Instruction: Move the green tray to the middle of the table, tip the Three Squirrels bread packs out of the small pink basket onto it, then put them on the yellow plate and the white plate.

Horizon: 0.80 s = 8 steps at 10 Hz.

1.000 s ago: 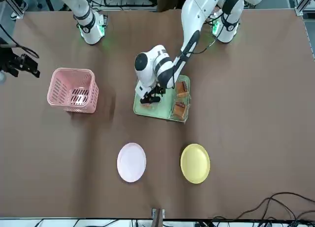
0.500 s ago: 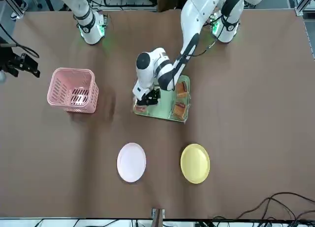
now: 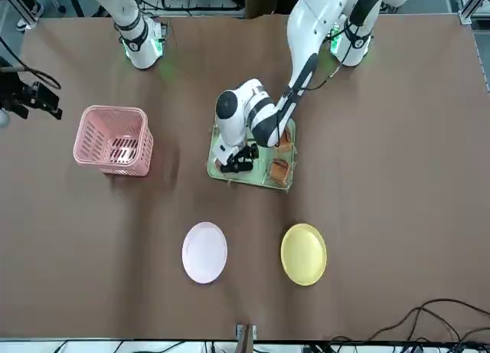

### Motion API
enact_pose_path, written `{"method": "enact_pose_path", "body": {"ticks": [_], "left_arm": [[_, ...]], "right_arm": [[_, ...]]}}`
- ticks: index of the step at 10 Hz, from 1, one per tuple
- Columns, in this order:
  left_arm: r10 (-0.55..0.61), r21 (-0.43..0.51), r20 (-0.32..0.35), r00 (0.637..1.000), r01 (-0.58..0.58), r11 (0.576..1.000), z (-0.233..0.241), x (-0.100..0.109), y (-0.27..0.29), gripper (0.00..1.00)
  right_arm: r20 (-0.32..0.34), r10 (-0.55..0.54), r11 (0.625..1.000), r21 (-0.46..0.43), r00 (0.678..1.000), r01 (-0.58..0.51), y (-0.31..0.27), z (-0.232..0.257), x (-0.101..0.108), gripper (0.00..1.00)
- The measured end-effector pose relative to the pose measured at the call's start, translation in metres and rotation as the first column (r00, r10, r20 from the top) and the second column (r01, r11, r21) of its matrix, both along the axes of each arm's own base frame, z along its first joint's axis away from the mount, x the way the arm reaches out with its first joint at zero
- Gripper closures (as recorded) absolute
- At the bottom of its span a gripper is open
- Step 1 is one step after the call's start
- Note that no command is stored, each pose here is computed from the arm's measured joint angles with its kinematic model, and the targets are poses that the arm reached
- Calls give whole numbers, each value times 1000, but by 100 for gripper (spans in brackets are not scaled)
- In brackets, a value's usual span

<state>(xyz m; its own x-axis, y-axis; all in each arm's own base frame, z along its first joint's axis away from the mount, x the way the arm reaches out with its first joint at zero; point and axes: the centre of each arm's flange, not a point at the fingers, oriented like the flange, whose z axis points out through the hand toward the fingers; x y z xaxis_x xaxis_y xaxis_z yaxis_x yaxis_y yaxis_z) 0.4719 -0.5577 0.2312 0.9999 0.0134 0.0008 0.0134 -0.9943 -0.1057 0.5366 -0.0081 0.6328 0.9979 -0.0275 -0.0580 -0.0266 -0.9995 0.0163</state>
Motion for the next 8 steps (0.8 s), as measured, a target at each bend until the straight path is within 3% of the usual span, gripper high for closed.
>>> {"method": "enact_pose_path", "body": {"ticks": [5,6,8], "left_arm": [[-26,61,-25,999,27,998,40,3,14,0],[-25,69,-26,999,26,997,54,10,22,0],[-5,47,-17,1000,6,999,136,46,68,0]], "right_arm": [[-15,-1,1000,0,1000,1,0,-1,-2,2],[-14,0,1000,0,1000,0,0,-1,-2,2],[-14,0,1000,0,1000,0,0,-1,-2,2]]}}
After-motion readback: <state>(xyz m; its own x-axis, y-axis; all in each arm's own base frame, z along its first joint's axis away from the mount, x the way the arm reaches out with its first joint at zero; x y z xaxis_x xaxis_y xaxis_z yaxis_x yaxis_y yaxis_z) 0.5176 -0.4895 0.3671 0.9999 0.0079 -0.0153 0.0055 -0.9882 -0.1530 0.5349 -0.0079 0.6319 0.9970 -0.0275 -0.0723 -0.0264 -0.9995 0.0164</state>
